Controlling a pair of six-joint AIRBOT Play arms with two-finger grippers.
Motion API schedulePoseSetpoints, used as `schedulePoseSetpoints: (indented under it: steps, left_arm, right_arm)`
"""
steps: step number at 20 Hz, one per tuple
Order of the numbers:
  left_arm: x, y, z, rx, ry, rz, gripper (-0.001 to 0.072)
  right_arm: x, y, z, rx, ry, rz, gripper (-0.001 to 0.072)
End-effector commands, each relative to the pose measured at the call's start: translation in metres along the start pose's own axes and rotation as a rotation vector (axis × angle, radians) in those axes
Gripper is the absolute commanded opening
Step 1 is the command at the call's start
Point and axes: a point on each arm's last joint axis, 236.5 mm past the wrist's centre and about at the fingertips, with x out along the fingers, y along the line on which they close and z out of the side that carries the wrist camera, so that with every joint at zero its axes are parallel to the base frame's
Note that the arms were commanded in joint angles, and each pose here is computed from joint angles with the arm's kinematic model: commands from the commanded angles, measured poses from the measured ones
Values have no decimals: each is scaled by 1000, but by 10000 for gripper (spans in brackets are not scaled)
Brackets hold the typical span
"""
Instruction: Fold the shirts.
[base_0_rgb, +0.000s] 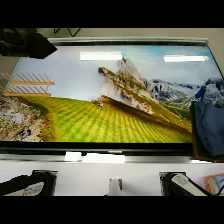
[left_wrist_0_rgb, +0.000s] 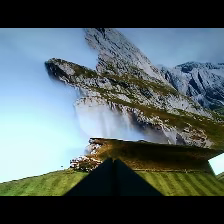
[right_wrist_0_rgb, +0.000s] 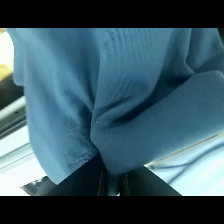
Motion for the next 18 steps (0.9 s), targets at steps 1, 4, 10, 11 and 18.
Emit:
schedulePoseSetpoints:
  steps: [1,4,10,11,18]
  left_arm:
    - [0,0,0,0,0,0,32]
    - [0,0,0,0,0,0,33]
    - [2,4,-1,4,4,16,30]
    - [5,13,-3,16,16,54,30]
    - [60,109,-97,-21,446,444,480]
  right_arm:
    - [24,-17,-8,5,35,-71,35]
    - [24,-18,6,-19,-24,-72,528]
    - [-97,-14,112,-222,-538,-205,547]
    - [-136,-4,135,-272,-663,-267,547]
    - [-151,263,162,-809,-780,-91,549]
